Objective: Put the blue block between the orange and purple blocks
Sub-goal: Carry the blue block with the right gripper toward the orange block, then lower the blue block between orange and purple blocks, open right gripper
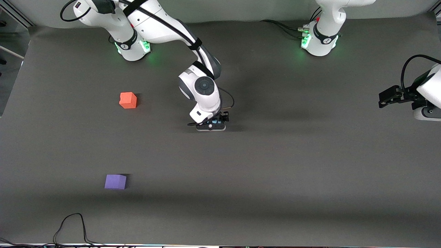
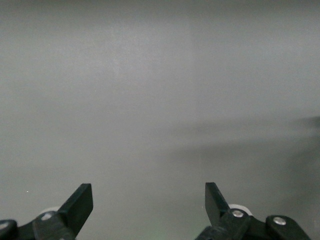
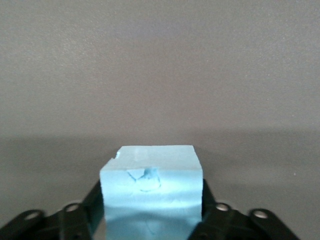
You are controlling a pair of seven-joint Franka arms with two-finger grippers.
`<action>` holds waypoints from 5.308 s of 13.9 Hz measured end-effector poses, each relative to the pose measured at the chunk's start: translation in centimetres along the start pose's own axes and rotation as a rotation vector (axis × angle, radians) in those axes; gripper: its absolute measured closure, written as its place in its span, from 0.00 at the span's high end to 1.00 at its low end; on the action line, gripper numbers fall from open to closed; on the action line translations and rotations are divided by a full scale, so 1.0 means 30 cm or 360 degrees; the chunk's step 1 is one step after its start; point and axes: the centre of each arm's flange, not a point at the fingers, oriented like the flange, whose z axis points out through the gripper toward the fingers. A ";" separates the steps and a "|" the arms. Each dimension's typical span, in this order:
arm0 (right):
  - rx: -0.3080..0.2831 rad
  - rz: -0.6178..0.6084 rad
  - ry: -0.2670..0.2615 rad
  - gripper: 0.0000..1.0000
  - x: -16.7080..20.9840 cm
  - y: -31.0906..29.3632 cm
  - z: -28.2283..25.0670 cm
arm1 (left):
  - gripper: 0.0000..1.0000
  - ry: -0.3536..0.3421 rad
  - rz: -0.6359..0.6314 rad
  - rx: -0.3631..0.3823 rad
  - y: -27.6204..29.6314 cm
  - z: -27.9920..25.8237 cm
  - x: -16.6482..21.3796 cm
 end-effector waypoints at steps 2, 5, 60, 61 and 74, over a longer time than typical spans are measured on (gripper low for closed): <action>0.0003 0.0000 0.0004 0.61 0.000 0.000 0.000 | 1.00 -0.0005 0.0008 -0.0001 0.006 0.005 0.000; 0.0004 -0.0004 0.0024 0.60 0.013 0.003 -0.011 | 1.00 -0.0008 0.0025 -0.0001 0.025 0.006 0.001; 0.0108 -0.0019 -0.0268 0.60 0.480 1.565 -0.092 | 1.00 -0.0026 -0.0022 -0.0030 0.054 0.028 0.004; 0.0114 -0.0008 -0.0265 0.60 0.463 1.559 -0.071 | 1.00 -0.0026 -0.0022 -0.0030 0.054 0.028 0.004; 0.0137 0.0010 -0.0243 1.00 0.405 1.497 -0.033 | 1.00 -0.0029 -0.0022 -0.0030 0.054 0.033 0.007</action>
